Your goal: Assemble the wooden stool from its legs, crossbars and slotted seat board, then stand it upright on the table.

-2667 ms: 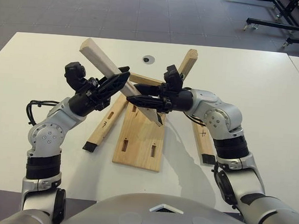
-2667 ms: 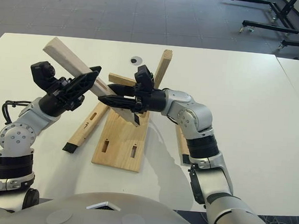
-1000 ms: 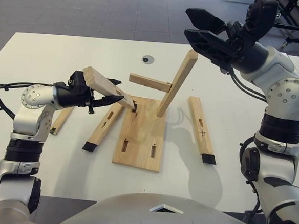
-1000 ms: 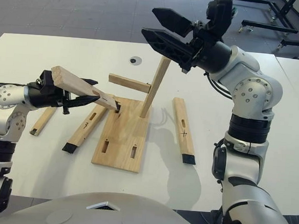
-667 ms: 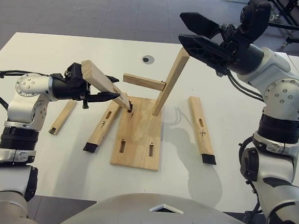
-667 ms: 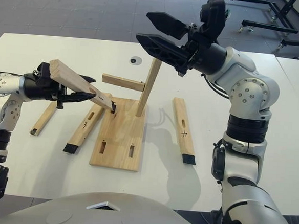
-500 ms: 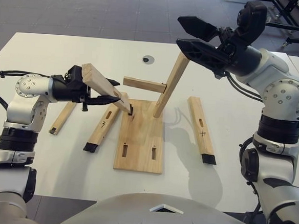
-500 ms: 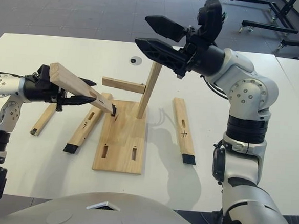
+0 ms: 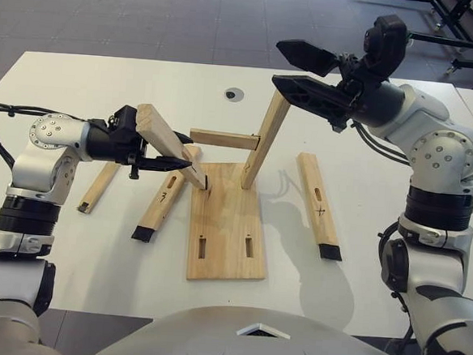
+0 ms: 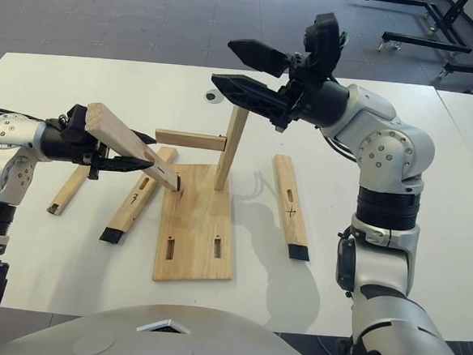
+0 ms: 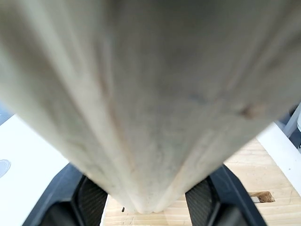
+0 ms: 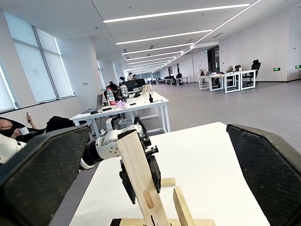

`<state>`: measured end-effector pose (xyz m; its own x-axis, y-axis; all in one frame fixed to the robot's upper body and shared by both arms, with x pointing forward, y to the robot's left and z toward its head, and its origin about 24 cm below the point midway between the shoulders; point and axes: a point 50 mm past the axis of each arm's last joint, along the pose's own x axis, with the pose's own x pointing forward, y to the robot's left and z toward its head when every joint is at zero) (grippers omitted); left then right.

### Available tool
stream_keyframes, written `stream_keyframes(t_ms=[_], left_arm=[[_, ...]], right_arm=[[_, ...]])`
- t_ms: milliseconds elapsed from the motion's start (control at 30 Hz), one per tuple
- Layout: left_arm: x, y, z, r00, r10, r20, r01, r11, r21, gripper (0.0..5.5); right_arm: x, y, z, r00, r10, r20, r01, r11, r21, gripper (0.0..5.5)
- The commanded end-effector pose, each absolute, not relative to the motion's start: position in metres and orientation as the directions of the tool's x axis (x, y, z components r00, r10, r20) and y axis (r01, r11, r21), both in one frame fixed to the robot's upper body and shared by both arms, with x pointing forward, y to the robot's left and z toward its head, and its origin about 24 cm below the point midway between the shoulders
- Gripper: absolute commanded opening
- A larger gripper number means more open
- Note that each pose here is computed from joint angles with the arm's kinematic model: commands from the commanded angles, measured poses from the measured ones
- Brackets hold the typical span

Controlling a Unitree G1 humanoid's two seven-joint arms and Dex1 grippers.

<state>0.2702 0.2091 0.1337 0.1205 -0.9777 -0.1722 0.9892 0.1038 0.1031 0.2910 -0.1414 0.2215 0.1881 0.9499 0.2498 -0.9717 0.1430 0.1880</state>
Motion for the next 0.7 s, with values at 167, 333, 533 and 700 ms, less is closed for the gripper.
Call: stream_keyframes(t_ms=[167, 333, 533, 700], left_arm=[[0.268, 0.216, 0.118, 0.147, -0.973, -0.179, 0.989, 0.148, 0.007, 2.03], [0.268, 0.214, 0.118, 0.146, -0.975, -0.167, 0.989, 0.145, 0.016, 2.03], [0.275, 0.217, 0.128, 0.224, -0.975, 0.002, 0.975, 0.224, 0.011, 2.03], [0.275, 0.221, 0.128, 0.267, -0.962, 0.056, 0.964, 0.267, -0.016, 2.03]], right_arm=[[0.305, -0.146, 0.195, 0.265, 0.957, 0.116, -0.944, 0.233, 0.235, 5.3], [0.307, -0.147, 0.174, 0.266, 0.964, -0.012, -0.936, 0.261, 0.238, 5.3], [0.305, -0.149, 0.162, 0.235, 0.965, -0.117, -0.943, 0.255, 0.215, 5.3], [0.304, -0.148, 0.159, 0.223, 0.964, -0.142, -0.946, 0.249, 0.209, 5.3]])
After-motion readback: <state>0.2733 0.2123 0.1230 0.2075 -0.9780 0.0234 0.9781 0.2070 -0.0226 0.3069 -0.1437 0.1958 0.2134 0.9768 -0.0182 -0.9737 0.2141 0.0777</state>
